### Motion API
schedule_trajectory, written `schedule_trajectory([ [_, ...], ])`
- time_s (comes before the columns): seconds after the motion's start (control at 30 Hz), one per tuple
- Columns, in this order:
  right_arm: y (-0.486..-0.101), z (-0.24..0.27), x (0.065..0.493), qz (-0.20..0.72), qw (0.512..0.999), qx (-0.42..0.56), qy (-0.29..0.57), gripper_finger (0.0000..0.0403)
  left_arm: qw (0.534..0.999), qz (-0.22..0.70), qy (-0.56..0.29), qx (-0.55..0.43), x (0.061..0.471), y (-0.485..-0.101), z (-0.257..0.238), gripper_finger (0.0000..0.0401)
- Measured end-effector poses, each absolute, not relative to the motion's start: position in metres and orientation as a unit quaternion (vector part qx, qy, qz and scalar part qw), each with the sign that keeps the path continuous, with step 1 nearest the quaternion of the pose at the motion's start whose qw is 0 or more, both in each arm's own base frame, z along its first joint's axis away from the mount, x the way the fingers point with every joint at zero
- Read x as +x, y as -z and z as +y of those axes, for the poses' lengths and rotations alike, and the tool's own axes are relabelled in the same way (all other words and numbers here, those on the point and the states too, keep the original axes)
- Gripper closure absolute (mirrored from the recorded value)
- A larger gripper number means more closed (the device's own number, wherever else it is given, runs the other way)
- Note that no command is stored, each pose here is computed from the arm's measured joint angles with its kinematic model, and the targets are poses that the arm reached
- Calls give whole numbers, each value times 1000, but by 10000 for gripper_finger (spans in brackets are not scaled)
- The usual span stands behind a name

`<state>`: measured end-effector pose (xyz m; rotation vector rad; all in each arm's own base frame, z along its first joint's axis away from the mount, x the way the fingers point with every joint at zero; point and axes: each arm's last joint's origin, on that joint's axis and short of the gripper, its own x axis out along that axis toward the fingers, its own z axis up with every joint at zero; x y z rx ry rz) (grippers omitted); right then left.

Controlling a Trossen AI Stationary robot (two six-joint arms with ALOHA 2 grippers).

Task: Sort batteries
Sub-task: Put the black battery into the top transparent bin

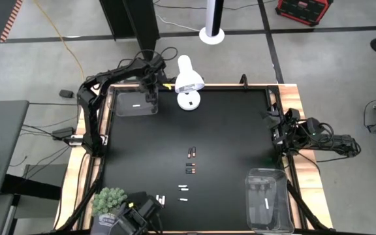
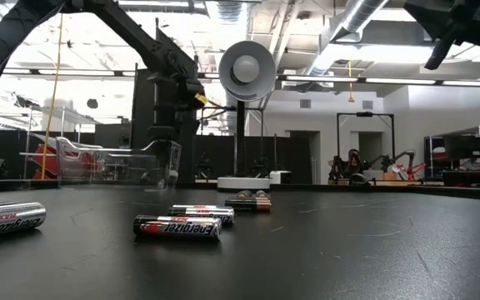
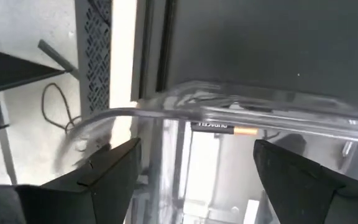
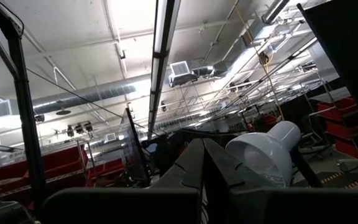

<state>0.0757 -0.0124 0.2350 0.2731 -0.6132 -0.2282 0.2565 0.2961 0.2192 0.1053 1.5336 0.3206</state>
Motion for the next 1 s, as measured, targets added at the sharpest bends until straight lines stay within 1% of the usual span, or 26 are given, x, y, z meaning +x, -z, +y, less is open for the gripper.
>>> schedule_trajectory([
  [0.3, -235, -13, 76, -300, 938, 134, 114, 376, 697, 703, -144, 16, 258, -258, 290, 95],
  [0.47, -234, -13, 76, -296, 939, 134, 115, 376, 689, 706, -162, -27, 253, -282, 283, 95],
  [0.57, -234, -13, 76, -296, 939, 134, 115, 376, 694, 698, -173, -35, 248, -299, 273, 95],
  [0.7, -234, -13, 76, -295, 939, 134, 115, 376, 719, 670, -182, -30, 243, -327, 250, 95],
  [0.77, -234, -13, 77, -293, 940, 133, 115, 376, 741, 647, -177, -32, 244, -342, 235, 95],
  [0.87, -234, -13, 77, -292, 940, 133, 115, 376, 777, 610, -153, -25, 249, -362, 204, 95],
  [1.0, -234, -13, 77, -293, 940, 133, 115, 376, 799, 589, -119, 2, 267, -377, 156, 95],
])
